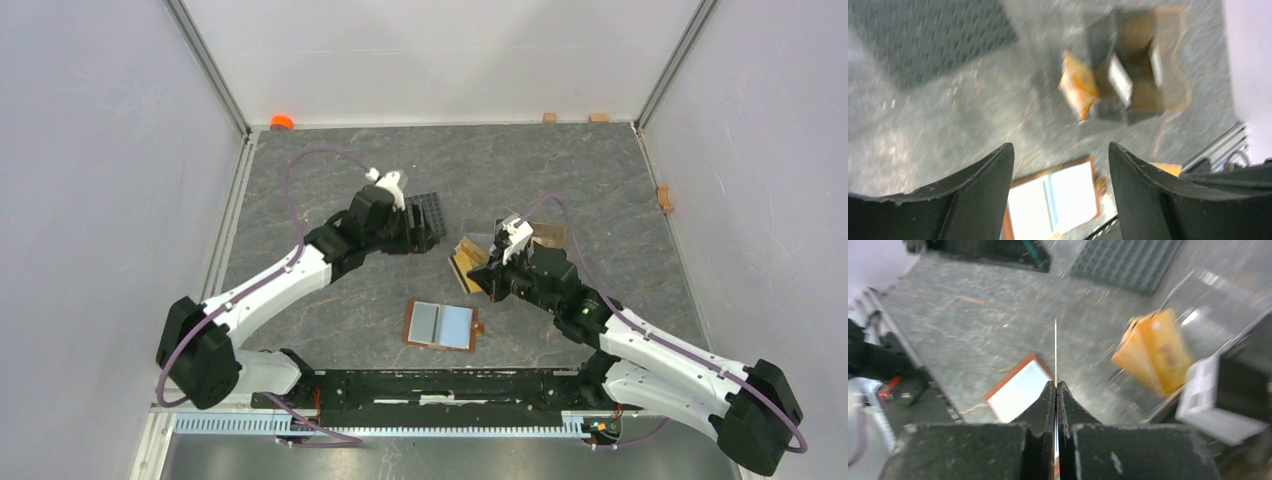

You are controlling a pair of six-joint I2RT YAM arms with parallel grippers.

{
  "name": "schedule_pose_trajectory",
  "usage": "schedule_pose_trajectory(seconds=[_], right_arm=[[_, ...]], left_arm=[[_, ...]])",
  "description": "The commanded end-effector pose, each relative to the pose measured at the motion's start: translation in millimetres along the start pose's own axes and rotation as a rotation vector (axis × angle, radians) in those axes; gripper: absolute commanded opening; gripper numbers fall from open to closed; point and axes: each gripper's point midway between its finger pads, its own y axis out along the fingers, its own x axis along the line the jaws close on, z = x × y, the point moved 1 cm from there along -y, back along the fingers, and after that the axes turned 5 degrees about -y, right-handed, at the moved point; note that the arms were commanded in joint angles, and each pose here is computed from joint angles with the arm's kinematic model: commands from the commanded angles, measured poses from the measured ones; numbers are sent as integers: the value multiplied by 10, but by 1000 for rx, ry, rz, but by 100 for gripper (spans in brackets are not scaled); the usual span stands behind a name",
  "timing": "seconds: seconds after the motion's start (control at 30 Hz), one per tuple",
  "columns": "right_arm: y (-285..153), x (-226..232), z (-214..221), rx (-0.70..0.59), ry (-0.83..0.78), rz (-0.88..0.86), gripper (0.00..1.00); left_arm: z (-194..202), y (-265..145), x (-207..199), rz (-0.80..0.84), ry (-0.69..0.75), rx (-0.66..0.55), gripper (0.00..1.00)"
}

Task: Put the credit cards into the card holder
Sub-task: Pick up the credit card from the storage box, then insert the credit card into the card holder.

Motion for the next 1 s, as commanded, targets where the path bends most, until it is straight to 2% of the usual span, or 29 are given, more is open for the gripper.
schedule_pose_trajectory(seconds=[0.0, 0.2, 0.4, 0.57, 0.97], right_arm=[[-11, 361, 301, 49, 513, -99, 0], [-2, 455, 783, 120, 790, -61, 0], [13, 543, 1025, 149, 936, -39, 0], [37, 593, 1138, 164, 1006, -27, 0], [159, 605, 1213, 169, 1040, -1, 0]], left_arm=[[481, -178, 307, -36, -19, 101, 74], [1020, -240, 564, -35, -43, 231, 73], [1289, -221, 705, -39, -27, 312, 67], [1421, -203, 745, -24, -23, 356, 63], [1640, -209, 924, -61, -14, 414, 56]])
